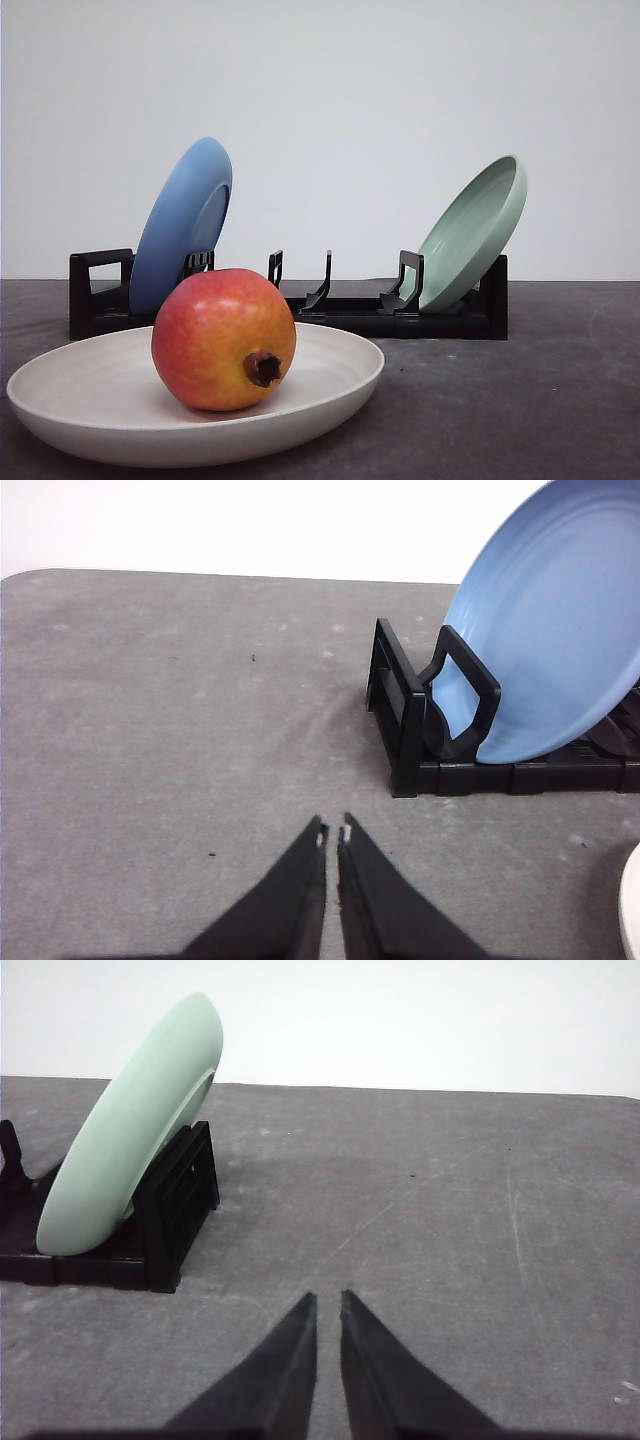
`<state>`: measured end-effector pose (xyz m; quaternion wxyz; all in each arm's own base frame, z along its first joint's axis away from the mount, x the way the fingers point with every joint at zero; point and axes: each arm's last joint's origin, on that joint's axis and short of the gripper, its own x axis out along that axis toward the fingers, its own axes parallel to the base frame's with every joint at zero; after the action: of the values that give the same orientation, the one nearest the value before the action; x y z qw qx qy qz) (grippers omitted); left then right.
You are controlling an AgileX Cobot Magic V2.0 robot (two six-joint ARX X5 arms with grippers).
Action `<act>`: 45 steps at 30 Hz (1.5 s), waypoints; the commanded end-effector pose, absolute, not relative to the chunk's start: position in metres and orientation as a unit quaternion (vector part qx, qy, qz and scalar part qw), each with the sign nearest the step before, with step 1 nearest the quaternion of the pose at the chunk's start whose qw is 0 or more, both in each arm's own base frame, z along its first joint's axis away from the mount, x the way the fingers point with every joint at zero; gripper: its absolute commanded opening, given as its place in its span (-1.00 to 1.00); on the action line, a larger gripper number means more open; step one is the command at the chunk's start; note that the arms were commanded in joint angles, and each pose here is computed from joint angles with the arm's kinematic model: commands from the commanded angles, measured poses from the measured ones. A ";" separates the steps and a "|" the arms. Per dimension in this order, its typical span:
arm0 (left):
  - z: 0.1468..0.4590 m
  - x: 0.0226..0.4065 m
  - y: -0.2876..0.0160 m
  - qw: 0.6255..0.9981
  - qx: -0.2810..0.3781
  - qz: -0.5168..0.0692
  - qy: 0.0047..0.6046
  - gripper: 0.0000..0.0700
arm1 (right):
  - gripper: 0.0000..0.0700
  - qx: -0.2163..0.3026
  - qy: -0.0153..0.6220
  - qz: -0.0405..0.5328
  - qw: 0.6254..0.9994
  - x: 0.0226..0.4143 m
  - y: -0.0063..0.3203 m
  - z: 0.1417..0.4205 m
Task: Place pomegranate in white plate
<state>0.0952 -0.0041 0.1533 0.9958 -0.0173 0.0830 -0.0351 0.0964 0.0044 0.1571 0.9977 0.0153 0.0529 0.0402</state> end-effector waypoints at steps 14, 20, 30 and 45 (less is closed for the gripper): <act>0.149 0.096 -0.004 0.995 -0.010 -0.035 0.089 -1.00 | -0.88 0.013 0.049 0.039 0.998 0.097 0.004 0.157; 0.149 0.096 -0.004 0.995 -0.010 -0.035 0.089 -1.00 | -0.88 0.013 0.049 0.039 0.998 0.097 0.004 0.157; 0.149 0.096 -0.004 0.995 -0.010 -0.035 0.089 -1.00 | -0.88 0.013 0.049 0.039 0.998 0.097 0.004 0.157; 0.149 0.096 -0.004 0.995 -0.010 -0.035 0.089 -1.00 | -0.88 0.013 0.049 0.039 0.998 0.097 0.004 0.157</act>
<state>0.0952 -0.0041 0.1533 0.9958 -0.0173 0.0830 -0.0351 0.0964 0.0044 0.1571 0.9977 0.0153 0.0529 0.0402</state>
